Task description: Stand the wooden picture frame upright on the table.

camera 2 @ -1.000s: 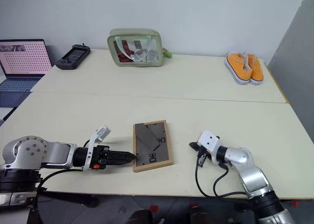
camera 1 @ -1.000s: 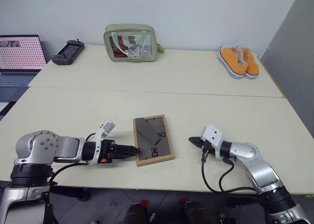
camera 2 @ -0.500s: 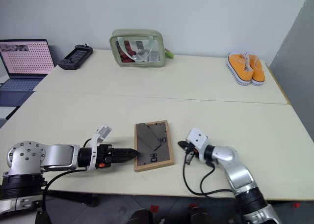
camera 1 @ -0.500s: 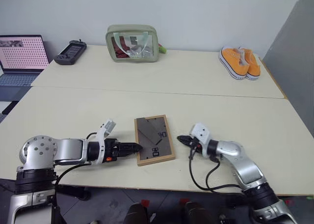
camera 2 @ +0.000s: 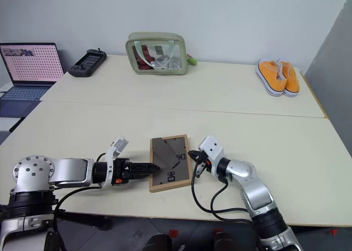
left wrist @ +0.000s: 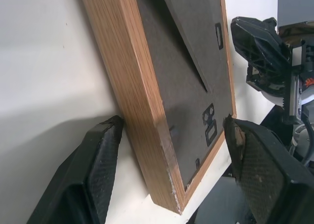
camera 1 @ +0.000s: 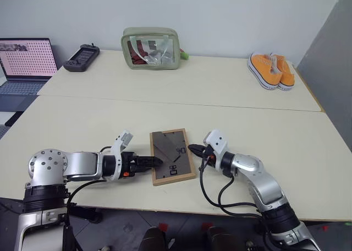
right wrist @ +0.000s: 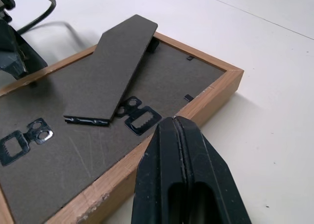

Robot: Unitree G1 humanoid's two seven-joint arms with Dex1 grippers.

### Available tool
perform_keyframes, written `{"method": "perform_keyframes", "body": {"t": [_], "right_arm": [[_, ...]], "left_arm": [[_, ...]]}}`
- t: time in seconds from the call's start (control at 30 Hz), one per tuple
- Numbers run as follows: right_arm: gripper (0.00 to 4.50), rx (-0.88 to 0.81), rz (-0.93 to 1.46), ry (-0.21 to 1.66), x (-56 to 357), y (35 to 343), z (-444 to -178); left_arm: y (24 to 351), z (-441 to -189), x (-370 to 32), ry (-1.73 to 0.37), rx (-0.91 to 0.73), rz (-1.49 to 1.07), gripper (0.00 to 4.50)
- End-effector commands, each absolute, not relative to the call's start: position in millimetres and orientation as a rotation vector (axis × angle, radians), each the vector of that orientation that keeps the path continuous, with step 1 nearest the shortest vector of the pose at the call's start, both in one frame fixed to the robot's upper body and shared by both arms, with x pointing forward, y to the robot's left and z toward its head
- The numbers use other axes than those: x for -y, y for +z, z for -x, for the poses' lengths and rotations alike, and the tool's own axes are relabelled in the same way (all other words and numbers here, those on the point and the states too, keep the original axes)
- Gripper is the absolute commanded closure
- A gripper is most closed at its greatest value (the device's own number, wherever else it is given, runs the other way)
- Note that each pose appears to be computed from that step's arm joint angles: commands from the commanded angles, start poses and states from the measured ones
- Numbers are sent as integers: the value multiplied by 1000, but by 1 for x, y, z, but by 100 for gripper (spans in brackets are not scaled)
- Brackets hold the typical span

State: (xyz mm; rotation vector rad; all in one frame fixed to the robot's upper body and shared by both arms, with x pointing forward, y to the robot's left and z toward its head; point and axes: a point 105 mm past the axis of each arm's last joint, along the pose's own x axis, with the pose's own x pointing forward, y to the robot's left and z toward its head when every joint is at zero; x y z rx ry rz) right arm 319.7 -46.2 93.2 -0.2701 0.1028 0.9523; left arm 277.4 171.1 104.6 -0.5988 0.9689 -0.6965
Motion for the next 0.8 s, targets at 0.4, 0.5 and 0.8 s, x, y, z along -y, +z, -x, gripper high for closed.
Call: {"method": "perform_keyframes", "body": {"t": [0.4, 0.5, 0.8], "right_arm": [[450, -121, 313, 1017, 48, 86, -313], [450, -116, 284, 1037, 36, 85, -308], [450, -71, 210, 1034, 9, 101, -316]], "left_arm": [[110, -277, -171, -701, -949, 601, 102], [111, -278, -171, -699, -945, 602, 102], [112, -278, -173, -684, -942, 604, 102]]}}
